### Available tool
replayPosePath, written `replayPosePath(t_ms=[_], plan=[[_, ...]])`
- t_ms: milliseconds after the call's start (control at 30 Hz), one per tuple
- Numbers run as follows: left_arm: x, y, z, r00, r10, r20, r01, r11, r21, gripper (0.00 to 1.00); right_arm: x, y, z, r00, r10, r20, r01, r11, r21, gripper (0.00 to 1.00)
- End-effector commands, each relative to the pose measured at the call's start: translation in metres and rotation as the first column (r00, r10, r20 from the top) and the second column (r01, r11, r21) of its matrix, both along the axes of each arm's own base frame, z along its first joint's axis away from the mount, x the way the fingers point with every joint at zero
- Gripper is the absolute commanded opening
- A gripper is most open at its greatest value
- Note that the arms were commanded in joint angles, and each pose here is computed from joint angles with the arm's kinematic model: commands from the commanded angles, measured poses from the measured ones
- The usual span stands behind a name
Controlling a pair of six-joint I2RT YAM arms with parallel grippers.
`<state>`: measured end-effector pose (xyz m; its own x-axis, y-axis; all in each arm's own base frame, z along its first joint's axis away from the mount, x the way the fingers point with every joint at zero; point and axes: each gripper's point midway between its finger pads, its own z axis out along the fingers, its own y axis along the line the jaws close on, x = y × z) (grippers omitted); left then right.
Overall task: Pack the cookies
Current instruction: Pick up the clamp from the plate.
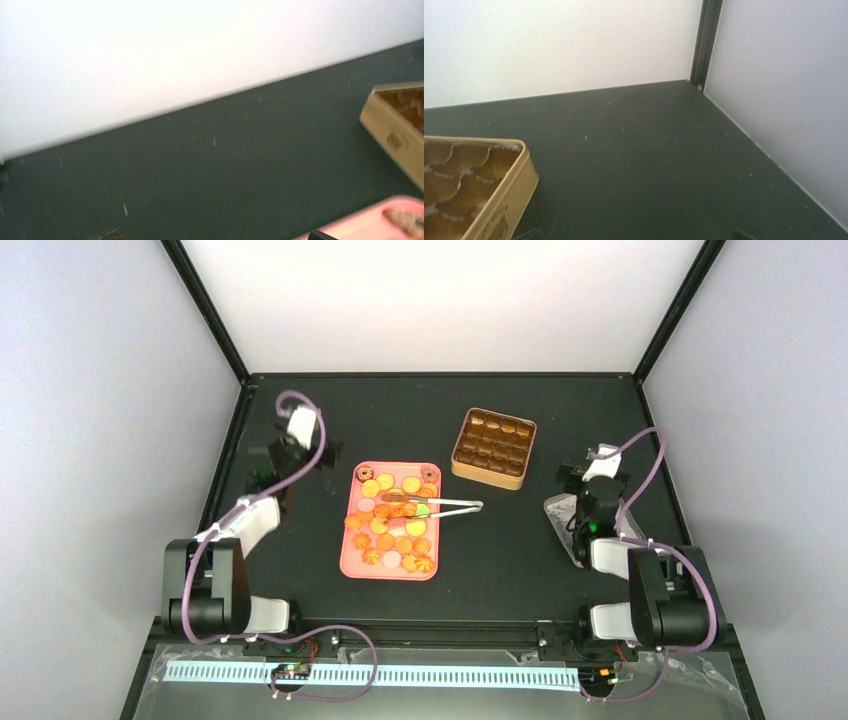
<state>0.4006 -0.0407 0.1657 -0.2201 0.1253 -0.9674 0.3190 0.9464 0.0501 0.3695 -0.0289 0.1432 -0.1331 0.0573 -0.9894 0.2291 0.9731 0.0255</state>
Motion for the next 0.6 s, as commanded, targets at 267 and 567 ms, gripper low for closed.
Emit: replayPosePath(t_ms=[267, 567], plan=[[-0.04, -0.08, 0.039, 0.84, -0.473, -0.266, 0.517, 0.846, 0.127, 0.99, -0.003, -0.021, 0.095, 0.975, -0.223, 0.003, 0.201, 0.887, 0.416, 1.0], [-0.108, -0.149, -0.005, 0.607, -0.633, -0.48, 0.78, 0.589, 0.21, 0.99, 0.0, 0.099, 0.074, 0.925, 0.364, -0.11, -0.282, 0.851, 0.444, 1.0]])
